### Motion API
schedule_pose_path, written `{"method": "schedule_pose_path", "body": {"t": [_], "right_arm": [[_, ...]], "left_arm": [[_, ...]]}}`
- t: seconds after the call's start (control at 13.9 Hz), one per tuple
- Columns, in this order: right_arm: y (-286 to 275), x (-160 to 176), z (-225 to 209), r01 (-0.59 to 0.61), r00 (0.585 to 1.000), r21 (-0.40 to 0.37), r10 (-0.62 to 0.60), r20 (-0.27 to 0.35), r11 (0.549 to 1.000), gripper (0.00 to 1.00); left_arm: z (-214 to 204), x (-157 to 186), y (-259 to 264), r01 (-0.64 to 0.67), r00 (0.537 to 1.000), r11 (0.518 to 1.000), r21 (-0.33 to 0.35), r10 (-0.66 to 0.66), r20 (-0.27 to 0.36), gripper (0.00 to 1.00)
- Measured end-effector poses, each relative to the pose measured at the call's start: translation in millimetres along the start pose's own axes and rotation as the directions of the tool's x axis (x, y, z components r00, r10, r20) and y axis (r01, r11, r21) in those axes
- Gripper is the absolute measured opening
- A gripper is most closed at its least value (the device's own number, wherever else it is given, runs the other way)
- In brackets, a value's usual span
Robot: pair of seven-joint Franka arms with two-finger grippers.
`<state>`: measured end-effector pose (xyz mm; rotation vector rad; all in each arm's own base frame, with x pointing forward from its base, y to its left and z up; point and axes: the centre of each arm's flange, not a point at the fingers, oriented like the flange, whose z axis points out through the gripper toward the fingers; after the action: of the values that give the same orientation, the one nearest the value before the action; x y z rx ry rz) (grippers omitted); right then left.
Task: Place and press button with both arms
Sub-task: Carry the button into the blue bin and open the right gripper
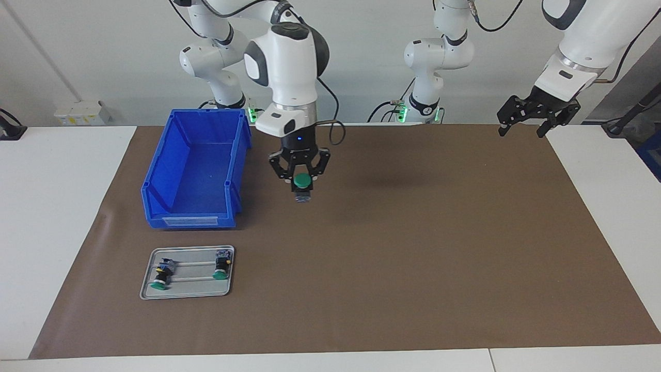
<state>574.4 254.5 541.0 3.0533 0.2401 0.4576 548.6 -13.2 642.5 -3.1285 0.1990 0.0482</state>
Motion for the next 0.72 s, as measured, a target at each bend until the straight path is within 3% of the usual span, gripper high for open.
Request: {"method": "schedule_pose_path", "body": {"t": [0.22, 0.43, 0.72], "right_arm": [[101.7, -20.5, -0.6, 0.068, 0.995, 0.016, -0.069, 0.066, 0.998, 0.41], [192.3, -49.3, 13.9, 0.108, 0.987, 0.089, -0.117, 0.107, 0.99, 0.41], [246.8, -98.7, 52.1, 0.114, 0.985, 0.134, -0.129, 0.112, 0.985, 0.41]], "left_arm": [[-0.8, -0.7, -2.4, -0.007, 1.0, 1.0, 0.017, 0.007, 0.0, 1.0], [-0.8, -1.2, -6.2, 0.0, 1.0, 1.0, 0.017, 0.0, 0.0, 1.0], [-0.9, -1.3, -7.0, 0.015, 1.0, 1.0, 0.013, -0.015, -0.001, 1.0]]}}
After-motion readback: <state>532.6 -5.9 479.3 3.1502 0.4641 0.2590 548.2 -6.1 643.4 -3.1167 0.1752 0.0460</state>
